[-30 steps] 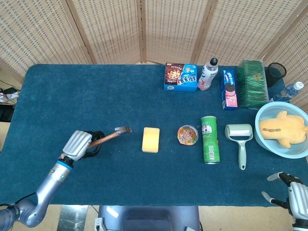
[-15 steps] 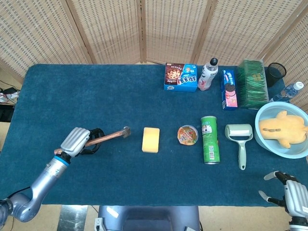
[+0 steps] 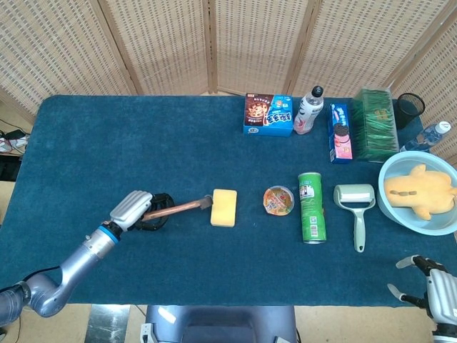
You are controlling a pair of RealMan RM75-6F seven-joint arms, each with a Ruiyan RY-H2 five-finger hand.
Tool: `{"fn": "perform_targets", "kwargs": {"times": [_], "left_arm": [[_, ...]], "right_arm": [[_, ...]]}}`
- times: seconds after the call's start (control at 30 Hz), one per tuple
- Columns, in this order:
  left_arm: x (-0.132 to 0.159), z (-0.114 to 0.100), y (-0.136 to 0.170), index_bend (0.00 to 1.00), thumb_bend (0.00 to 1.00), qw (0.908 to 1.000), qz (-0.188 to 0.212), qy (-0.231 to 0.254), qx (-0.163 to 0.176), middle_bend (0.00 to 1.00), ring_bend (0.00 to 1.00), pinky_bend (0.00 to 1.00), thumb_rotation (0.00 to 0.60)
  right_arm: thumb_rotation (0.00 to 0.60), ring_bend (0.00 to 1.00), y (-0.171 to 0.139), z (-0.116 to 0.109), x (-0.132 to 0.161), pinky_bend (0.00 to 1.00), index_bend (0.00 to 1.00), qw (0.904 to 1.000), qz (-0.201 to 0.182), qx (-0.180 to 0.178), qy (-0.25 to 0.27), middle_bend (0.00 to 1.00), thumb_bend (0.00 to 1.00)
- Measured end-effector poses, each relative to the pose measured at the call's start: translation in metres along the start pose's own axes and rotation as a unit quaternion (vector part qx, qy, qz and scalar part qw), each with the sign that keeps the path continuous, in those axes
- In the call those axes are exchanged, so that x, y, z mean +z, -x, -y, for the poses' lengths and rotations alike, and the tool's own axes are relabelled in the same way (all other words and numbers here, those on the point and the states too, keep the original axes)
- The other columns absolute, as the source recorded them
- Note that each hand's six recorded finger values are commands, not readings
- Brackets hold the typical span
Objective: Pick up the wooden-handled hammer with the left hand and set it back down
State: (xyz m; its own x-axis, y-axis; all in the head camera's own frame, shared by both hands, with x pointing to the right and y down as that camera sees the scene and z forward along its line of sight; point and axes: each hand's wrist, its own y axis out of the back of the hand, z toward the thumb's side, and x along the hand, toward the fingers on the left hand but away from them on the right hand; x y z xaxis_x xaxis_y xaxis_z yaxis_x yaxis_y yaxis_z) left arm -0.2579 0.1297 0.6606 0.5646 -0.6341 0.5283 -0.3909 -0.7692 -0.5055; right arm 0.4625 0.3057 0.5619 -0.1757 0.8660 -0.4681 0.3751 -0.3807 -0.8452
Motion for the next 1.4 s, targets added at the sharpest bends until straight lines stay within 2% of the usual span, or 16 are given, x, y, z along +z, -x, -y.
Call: {"fn": "perform_targets", "kwargs": {"times": [0.2,0.37,0.57,0.77,0.93,1.13,1.4], "left_arm": [[0.001,0.005,0.000,0.71,0.50,0.9973,-0.008,0.069,-0.023,0.75,0.72,0.80,0.600],[-0.004,0.004,-0.002,0.71,0.50,0.9900,-0.025,0.131,-0.046,0.75,0.72,0.80,0.600],[-0.002,0.000,-0.012,0.71,0.50,0.9822,-0.043,0.163,-0.083,0.75,0.72,0.80,0.600],[0.007,-0.005,-0.022,0.71,0.50,0.9786,-0.053,0.164,-0.113,0.76,0.73,0.81,0.600],[0.013,-0.010,-0.030,0.71,0.50,0.9803,-0.055,0.151,-0.115,0.76,0.74,0.82,0.600],[0.008,0.000,-0.038,0.71,0.50,0.9796,-0.080,0.124,-0.137,0.76,0.74,0.82,0.600],[-0.001,0.015,-0.049,0.71,0.51,0.9713,-0.125,0.121,-0.162,0.77,0.75,0.83,0.600]], "right_arm": [[0.600,0.40,-0.001,0.000,0.003,0.33,0.46,1.0000,-0.003,0.000,0.000,0.44,0.16],[0.600,0.40,-0.003,0.001,0.005,0.33,0.46,1.0000,-0.007,0.001,0.000,0.44,0.16],[0.600,0.40,-0.003,0.003,0.007,0.33,0.46,1.0000,-0.009,0.003,0.001,0.44,0.16],[0.600,0.40,-0.003,0.004,0.006,0.33,0.46,1.0000,-0.006,0.004,0.003,0.44,0.16],[0.600,0.40,-0.002,0.006,0.004,0.33,0.46,1.0000,-0.003,0.006,0.006,0.44,0.16],[0.600,0.40,-0.002,0.005,-0.001,0.33,0.46,1.0000,0.002,0.004,0.008,0.44,0.16],[0.600,0.40,-0.003,0.006,-0.006,0.33,0.46,0.9999,0.006,0.004,0.013,0.44,0.16]]}}
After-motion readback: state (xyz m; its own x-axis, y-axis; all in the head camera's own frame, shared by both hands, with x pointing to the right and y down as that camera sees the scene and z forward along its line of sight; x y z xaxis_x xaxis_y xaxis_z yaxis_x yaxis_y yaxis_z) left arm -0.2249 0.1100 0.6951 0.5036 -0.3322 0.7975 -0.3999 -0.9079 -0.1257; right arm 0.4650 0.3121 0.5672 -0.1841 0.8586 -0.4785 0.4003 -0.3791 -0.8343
